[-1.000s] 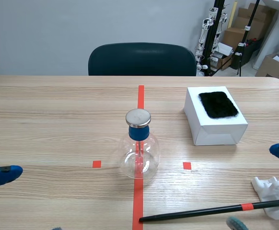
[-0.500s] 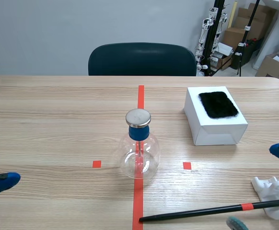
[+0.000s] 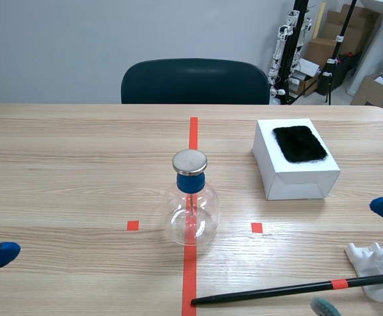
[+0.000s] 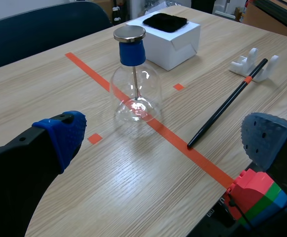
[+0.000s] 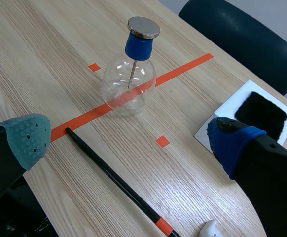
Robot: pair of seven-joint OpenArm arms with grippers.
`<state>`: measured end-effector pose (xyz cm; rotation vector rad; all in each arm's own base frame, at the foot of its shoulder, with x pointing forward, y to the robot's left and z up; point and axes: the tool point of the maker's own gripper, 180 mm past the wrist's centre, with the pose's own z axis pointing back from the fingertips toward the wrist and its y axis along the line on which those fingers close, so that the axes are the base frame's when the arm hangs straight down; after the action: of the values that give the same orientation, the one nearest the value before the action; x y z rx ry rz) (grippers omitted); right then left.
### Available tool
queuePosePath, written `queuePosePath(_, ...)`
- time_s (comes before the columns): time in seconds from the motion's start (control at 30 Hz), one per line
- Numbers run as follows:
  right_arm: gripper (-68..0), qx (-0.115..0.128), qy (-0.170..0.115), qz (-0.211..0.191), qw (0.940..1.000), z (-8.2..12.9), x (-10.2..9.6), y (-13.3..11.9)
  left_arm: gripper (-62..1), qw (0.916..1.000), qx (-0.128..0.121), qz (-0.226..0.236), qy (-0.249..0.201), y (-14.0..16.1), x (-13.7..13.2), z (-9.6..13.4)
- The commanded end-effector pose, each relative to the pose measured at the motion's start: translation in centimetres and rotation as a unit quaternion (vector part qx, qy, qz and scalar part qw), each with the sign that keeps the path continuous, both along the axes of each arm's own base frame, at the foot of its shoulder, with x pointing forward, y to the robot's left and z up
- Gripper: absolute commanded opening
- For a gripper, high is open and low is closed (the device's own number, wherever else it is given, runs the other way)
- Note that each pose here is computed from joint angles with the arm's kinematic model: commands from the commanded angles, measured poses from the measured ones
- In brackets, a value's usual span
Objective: Do the electroscope experiment. return to the home posture
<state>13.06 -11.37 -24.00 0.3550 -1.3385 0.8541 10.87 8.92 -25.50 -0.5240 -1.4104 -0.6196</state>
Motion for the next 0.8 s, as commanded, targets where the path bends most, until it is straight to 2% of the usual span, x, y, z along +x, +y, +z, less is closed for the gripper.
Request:
queuePosePath(0.0,0.4,0.013,-0.015,0.000,0.9998,0.97,0.38,0.25,1.4,0.9999,-0.007,0.002,-0.007,-0.13,0.02,0.64)
queuePosePath(0.77,0.4,0.013,-0.015,0.000,0.9998,0.97,0.38,0.25,1.4,1.0000,-0.004,0.005,-0.008,-0.05,0.10,0.58)
